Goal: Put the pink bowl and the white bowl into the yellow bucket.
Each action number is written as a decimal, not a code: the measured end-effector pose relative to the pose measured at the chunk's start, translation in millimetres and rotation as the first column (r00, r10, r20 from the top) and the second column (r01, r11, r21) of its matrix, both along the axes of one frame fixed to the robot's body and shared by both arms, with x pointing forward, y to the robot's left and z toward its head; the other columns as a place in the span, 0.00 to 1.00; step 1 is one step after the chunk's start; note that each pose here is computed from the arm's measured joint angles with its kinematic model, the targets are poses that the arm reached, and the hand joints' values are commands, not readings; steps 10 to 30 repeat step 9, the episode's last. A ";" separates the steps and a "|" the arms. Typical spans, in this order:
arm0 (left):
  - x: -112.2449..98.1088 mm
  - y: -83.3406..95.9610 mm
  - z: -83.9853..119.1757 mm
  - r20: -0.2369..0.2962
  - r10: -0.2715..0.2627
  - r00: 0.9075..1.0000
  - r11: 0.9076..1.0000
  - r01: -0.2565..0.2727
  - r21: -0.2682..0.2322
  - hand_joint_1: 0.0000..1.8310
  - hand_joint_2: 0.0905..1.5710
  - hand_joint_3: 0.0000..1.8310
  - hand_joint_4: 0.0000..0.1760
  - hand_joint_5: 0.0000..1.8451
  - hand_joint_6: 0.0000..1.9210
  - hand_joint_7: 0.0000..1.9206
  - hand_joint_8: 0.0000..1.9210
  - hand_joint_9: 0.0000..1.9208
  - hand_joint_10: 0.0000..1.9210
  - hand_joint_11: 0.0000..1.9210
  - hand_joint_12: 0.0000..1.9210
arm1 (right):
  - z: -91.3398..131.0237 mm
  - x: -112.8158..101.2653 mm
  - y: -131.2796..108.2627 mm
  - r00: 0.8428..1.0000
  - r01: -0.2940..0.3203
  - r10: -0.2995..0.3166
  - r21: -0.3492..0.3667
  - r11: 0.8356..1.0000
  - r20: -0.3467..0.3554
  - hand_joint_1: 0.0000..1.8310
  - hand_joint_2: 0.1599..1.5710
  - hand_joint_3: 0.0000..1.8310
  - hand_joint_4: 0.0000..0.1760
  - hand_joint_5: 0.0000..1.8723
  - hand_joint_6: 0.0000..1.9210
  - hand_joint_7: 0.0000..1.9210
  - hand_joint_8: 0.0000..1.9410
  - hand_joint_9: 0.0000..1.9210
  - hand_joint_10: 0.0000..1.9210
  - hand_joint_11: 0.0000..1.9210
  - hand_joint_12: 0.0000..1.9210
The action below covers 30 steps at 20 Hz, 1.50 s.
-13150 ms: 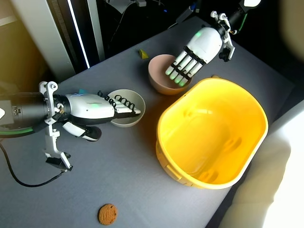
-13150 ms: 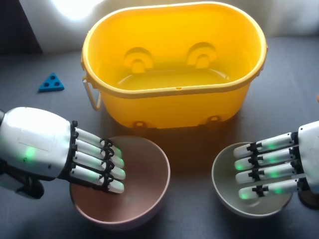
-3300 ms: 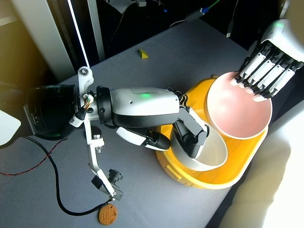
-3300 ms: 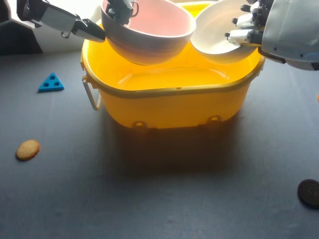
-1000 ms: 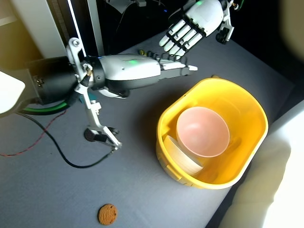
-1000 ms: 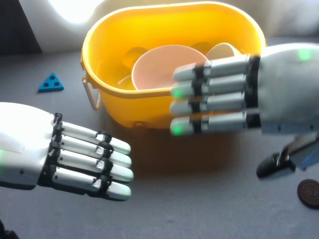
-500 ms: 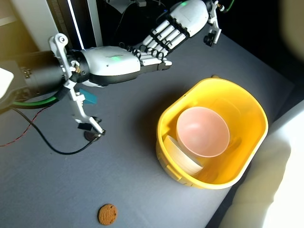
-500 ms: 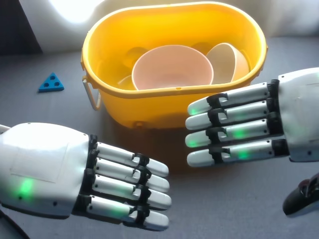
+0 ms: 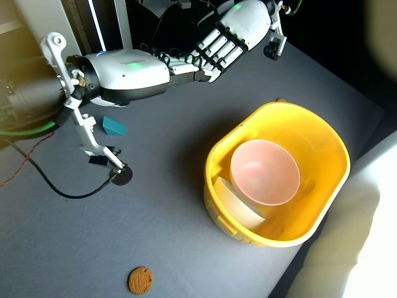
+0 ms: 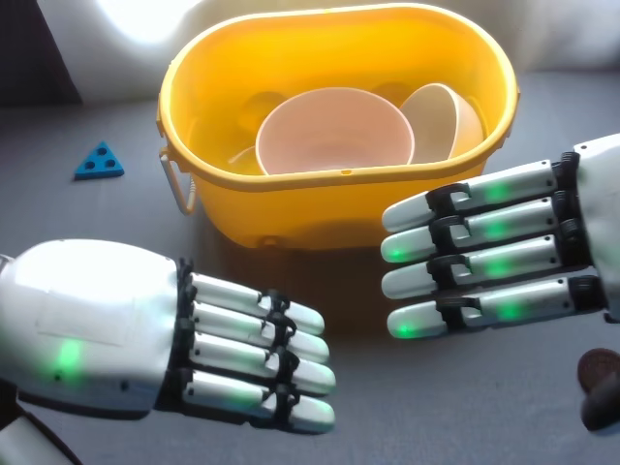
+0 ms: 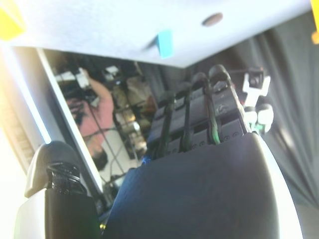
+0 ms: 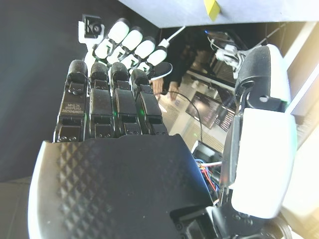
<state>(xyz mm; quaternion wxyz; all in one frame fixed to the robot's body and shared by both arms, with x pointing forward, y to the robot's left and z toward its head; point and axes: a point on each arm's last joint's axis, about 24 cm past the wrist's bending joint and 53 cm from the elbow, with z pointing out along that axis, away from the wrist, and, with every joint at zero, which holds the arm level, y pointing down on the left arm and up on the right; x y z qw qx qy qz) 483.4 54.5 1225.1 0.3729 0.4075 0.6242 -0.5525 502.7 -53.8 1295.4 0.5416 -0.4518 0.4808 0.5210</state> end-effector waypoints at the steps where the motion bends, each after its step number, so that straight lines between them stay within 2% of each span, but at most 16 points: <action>1: -0.8 -0.8 -0.3 -0.001 0.000 1.000 1.000 0.000 0.001 0.05 0.65 0.00 0.00 0.00 0.00 0.00 0.00 0.00 0.00 0.01 0.01 | 0.4 0.1 -0.9 1.000 0.001 -0.001 0.001 1.000 -0.001 0.30 0.54 0.00 0.00 0.03 0.00 0.05 0.00 0.04 0.00 0.00 0.12; 4: 4.1 0.4 1.5 -0.002 0.022 1.000 1.000 -0.022 -0.005 0.10 0.68 0.01 0.00 0.00 0.00 0.00 0.00 0.00 0.00 0.01 0.01 | 21.3 1.1 -5.1 1.000 0.002 -0.002 0.055 0.999 -0.007 0.32 0.55 0.00 0.00 0.03 0.00 0.05 0.00 0.03 0.00 0.00 0.12; 5: 6.4 1.6 3.0 -0.003 0.033 0.999 0.999 -0.033 -0.010 0.10 0.70 0.01 0.00 0.00 0.00 0.00 0.00 0.00 0.00 0.01 0.01 | 37.4 -1.7 -6.0 1.000 0.012 -0.012 0.123 0.992 -0.004 0.34 0.55 0.00 0.00 0.03 0.00 0.04 0.00 0.03 0.00 0.00 0.12; 6: 7.7 2.9 3.1 -0.002 0.041 0.999 0.999 -0.041 -0.009 0.10 0.71 0.01 0.00 0.00 0.00 0.00 0.00 0.00 0.00 0.00 0.08 | 43.8 -2.4 -5.7 1.000 0.007 -0.004 0.153 0.988 -0.018 0.34 0.55 0.00 0.00 0.03 0.00 0.04 0.00 0.03 0.00 0.00 0.12; 8: 8.3 2.5 4.7 0.001 0.042 0.999 0.999 -0.042 -0.016 0.06 0.75 0.01 0.00 0.00 0.00 0.00 0.00 0.00 0.00 0.00 0.10 | 38.6 -3.8 -3.4 1.000 0.001 0.000 0.130 0.991 -0.001 0.35 0.56 0.00 0.00 0.03 0.00 0.04 0.00 0.03 0.00 0.00 0.10; 9: 8.3 2.6 3.2 0.008 0.042 0.999 0.999 -0.041 -0.010 0.09 0.75 0.00 0.00 0.00 0.00 0.00 0.00 0.00 0.00 0.00 0.13 | 34.5 -4.2 -2.6 1.000 0.000 0.000 0.115 0.993 0.003 0.36 0.56 0.00 0.00 0.03 0.00 0.04 0.00 0.03 0.00 0.00 0.11; 30: 8.3 2.6 3.2 0.008 0.042 0.999 0.999 -0.041 -0.010 0.09 0.75 0.00 0.00 0.00 0.00 0.00 0.00 0.00 0.00 0.00 0.13 | 34.5 -4.2 -2.6 1.000 0.000 0.000 0.115 0.993 0.003 0.36 0.56 0.00 0.00 0.03 0.00 0.04 0.00 0.03 0.00 0.00 0.11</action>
